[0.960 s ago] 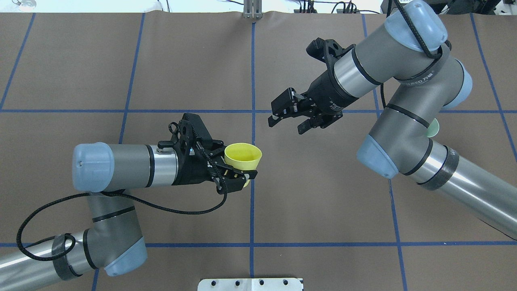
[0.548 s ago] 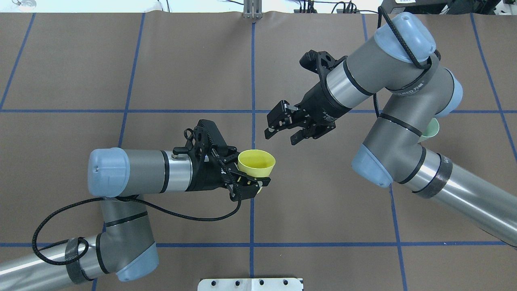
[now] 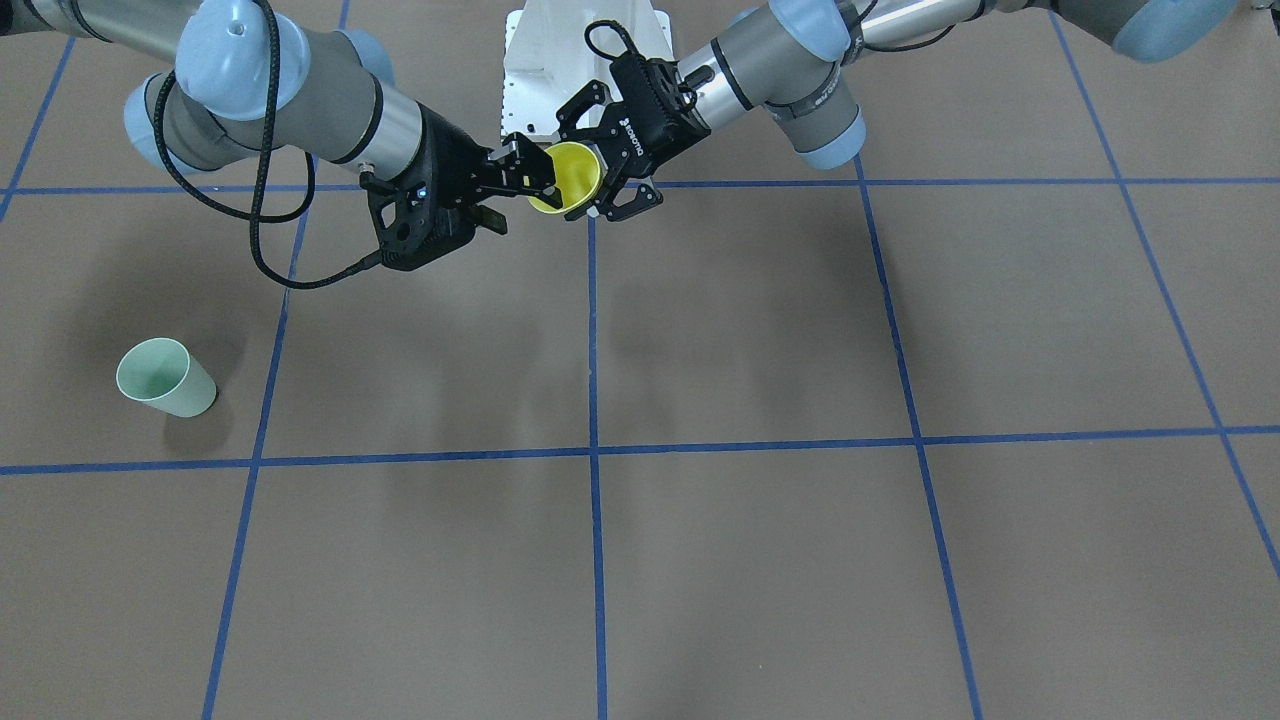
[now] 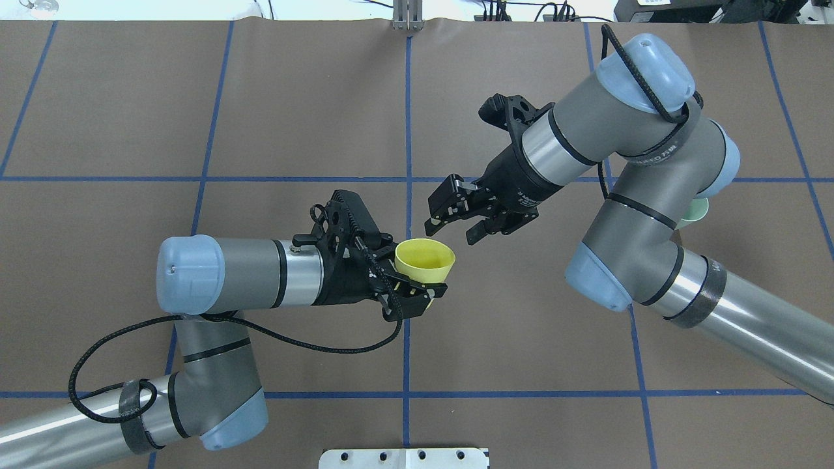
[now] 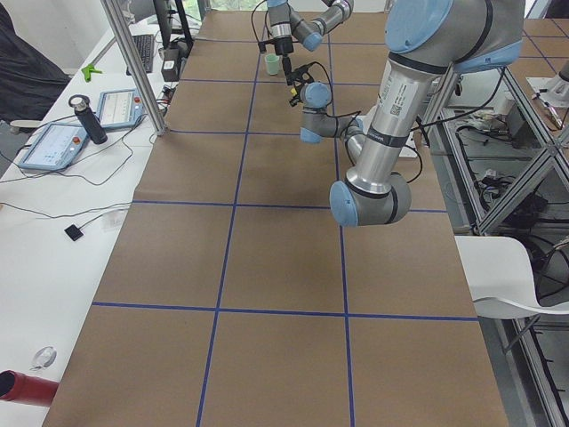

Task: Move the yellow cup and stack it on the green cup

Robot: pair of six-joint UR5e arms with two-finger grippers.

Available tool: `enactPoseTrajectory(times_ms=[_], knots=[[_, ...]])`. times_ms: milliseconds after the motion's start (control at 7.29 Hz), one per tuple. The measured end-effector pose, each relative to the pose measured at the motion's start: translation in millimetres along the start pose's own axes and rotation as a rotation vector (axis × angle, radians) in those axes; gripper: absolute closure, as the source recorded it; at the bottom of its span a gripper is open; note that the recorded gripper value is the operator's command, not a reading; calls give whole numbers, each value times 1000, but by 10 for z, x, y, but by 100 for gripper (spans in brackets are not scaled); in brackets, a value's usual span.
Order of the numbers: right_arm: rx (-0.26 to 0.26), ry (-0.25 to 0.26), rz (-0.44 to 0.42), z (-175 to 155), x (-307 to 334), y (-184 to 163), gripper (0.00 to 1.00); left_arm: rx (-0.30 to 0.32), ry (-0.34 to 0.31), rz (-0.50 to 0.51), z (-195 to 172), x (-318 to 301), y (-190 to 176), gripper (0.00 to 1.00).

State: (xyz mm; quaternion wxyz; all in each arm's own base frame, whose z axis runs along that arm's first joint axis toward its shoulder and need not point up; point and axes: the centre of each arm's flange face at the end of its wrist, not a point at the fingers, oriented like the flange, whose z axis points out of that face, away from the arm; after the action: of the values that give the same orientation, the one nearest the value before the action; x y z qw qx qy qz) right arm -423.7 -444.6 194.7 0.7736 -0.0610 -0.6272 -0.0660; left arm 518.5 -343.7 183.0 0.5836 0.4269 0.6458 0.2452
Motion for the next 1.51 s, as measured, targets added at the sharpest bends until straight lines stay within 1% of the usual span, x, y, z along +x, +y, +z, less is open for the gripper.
enactPoseTrajectory(times_ms=[274,411,685,1234,1508], knots=[[-8,4,4,36,16,23,38,6,-1,1,10,0,-21,100],[-12,5,5,53,18,34,40,12,-12,2,20,-17,-22,100],[-16,3,2,65,20,53,47,16,-33,4,51,-58,-3,100],[-20,4,3,82,41,74,53,23,-32,6,66,-45,-38,100],[-23,5,5,80,80,83,64,25,-32,7,67,-43,-44,100]])
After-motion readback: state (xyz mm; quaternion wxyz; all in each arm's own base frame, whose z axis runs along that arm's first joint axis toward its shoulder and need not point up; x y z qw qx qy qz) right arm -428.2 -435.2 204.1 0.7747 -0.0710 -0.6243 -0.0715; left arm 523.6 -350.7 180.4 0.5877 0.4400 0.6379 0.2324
